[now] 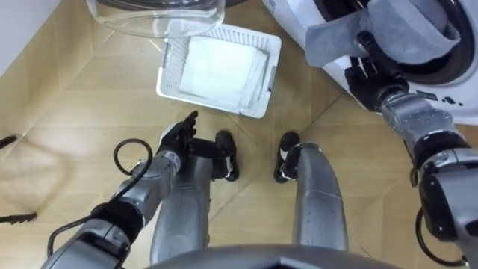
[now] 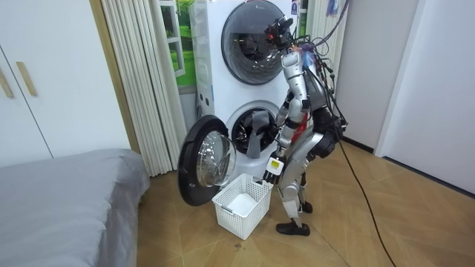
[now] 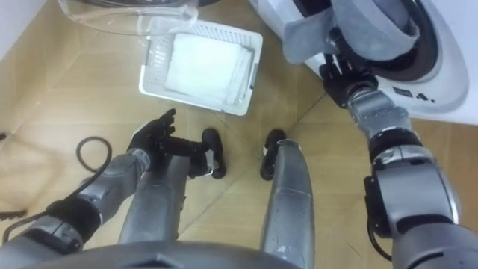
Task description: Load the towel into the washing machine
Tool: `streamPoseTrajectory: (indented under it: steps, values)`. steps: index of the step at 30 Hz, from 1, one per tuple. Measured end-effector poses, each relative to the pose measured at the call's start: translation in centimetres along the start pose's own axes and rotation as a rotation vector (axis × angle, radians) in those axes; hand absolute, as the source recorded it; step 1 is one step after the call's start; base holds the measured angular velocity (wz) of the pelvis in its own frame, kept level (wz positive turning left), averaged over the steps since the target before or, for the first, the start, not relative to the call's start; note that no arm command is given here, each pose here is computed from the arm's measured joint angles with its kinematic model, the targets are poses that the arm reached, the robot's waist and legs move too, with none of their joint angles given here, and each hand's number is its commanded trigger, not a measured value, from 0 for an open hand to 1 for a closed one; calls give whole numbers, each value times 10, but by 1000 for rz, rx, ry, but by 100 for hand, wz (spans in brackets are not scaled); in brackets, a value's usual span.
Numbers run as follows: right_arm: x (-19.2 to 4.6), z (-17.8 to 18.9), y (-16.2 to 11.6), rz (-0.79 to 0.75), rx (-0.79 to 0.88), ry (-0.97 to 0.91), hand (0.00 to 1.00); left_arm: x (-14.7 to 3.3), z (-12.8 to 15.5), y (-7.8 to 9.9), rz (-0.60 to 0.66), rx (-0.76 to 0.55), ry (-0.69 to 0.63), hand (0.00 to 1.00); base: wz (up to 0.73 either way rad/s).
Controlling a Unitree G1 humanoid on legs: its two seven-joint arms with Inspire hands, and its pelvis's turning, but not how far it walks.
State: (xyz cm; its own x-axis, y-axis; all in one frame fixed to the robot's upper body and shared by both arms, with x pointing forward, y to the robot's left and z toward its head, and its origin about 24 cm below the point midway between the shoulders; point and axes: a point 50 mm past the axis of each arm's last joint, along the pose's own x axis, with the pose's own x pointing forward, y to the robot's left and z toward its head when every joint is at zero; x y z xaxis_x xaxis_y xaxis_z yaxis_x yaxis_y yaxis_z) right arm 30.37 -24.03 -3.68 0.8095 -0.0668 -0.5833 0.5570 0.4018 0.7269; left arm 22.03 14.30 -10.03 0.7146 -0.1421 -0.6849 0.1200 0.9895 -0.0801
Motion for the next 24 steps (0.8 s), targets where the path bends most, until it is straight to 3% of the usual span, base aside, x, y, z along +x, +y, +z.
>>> streamPoseTrajectory:
  steps: [7,24]
  values:
    - [2,-22,5,39,63,56,100,3,4,-5,-10,-13,25,0,3]
    - [7,-5,47,-38,219,59,100,3,4,-5,73,25,38,0,4]
